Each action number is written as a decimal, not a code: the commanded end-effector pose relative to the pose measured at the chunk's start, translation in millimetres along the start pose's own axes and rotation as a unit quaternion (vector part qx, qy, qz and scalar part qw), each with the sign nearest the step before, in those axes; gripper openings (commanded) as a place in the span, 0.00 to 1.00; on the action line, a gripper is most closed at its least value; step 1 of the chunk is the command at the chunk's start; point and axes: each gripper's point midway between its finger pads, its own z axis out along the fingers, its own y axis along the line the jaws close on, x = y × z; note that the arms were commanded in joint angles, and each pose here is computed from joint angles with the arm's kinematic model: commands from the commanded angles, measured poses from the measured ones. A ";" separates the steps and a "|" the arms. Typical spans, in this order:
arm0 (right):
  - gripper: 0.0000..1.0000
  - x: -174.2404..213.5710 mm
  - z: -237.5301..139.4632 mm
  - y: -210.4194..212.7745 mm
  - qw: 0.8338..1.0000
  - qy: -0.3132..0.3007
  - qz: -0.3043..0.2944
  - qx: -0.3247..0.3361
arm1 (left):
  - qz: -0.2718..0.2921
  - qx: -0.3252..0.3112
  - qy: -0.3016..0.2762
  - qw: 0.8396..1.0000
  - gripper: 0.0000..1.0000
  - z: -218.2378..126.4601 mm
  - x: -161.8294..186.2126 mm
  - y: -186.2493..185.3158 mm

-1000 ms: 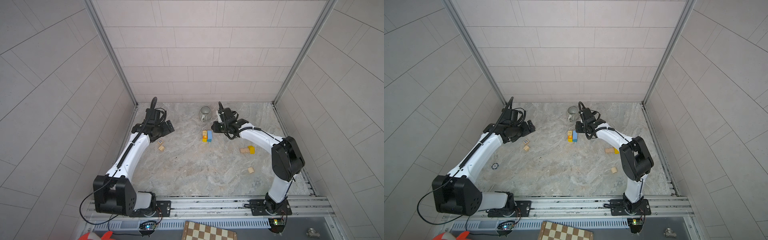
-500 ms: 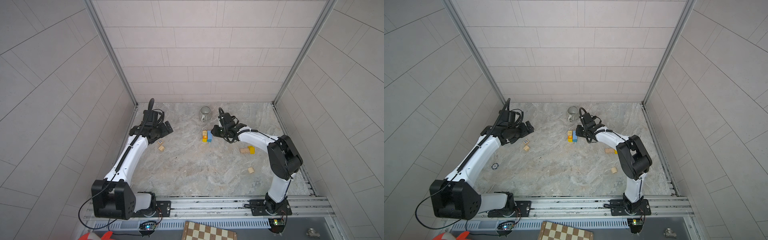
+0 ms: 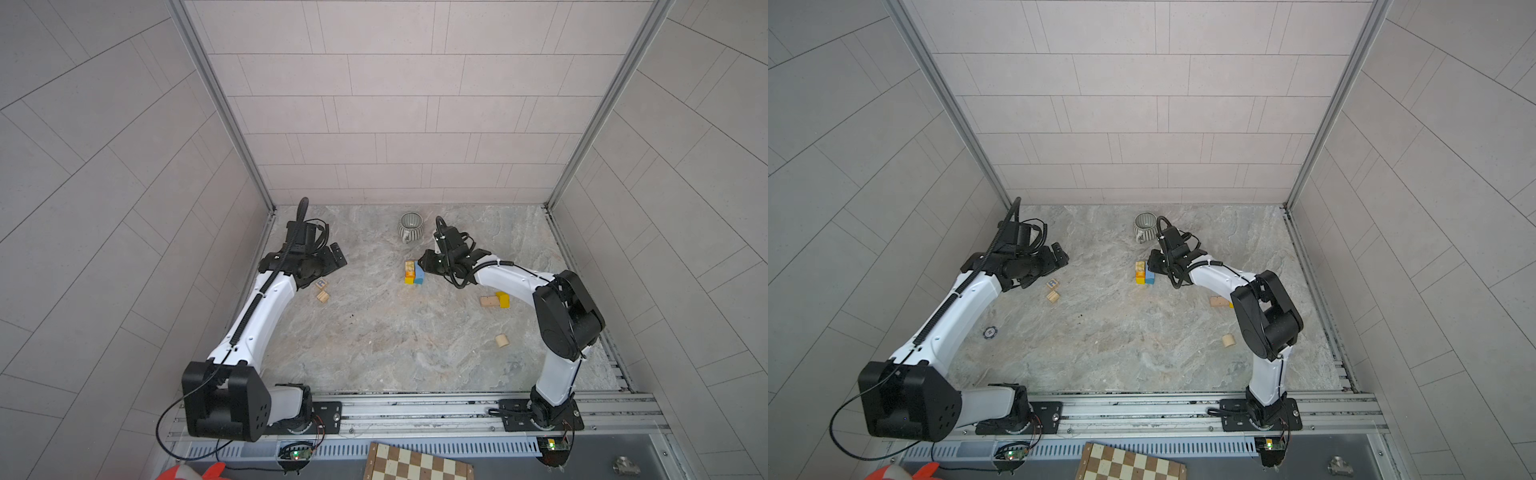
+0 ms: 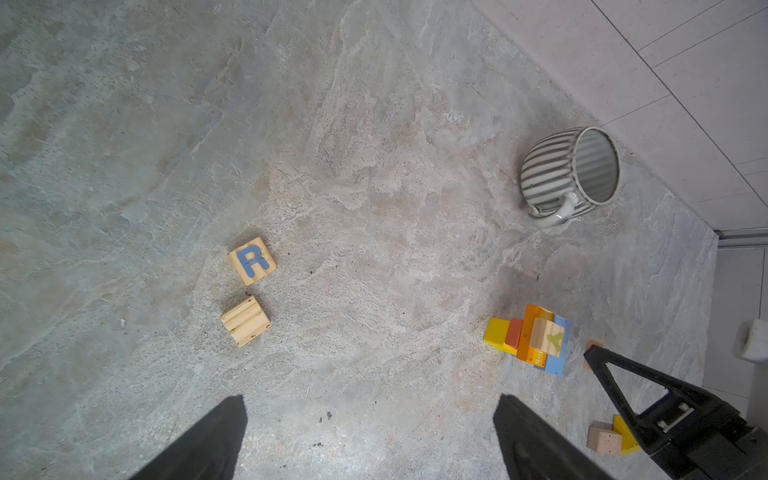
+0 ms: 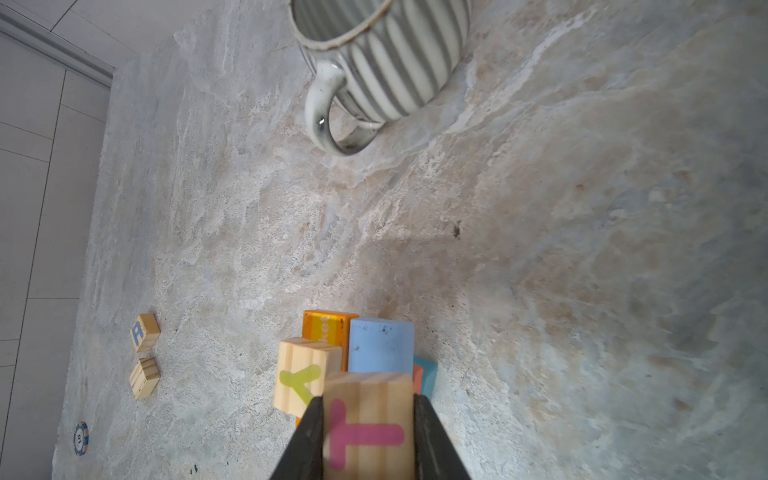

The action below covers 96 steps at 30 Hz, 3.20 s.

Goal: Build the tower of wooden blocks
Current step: 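Lower the pink T cube onto the stack beside the Y cube, then open the right gripper and raise it while the left gripper moves over the slotted block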

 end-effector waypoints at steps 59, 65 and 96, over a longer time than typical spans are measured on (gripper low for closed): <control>0.71 -18.6 -47.1 17.6 0.993 -0.061 -0.094 -0.024 | 0.006 -0.035 -0.015 0.999 1.00 -3.6 -6.1 15.7; 0.99 -36.9 -89.9 2.1 0.981 -0.140 -0.131 0.021 | 0.014 -0.057 -0.015 0.998 1.00 -6.6 -10.7 20.0; 0.90 -37.8 -119.1 -80.7 0.978 -0.116 -0.111 0.131 | 0.044 -0.184 0.089 0.978 0.95 33.6 1.2 58.9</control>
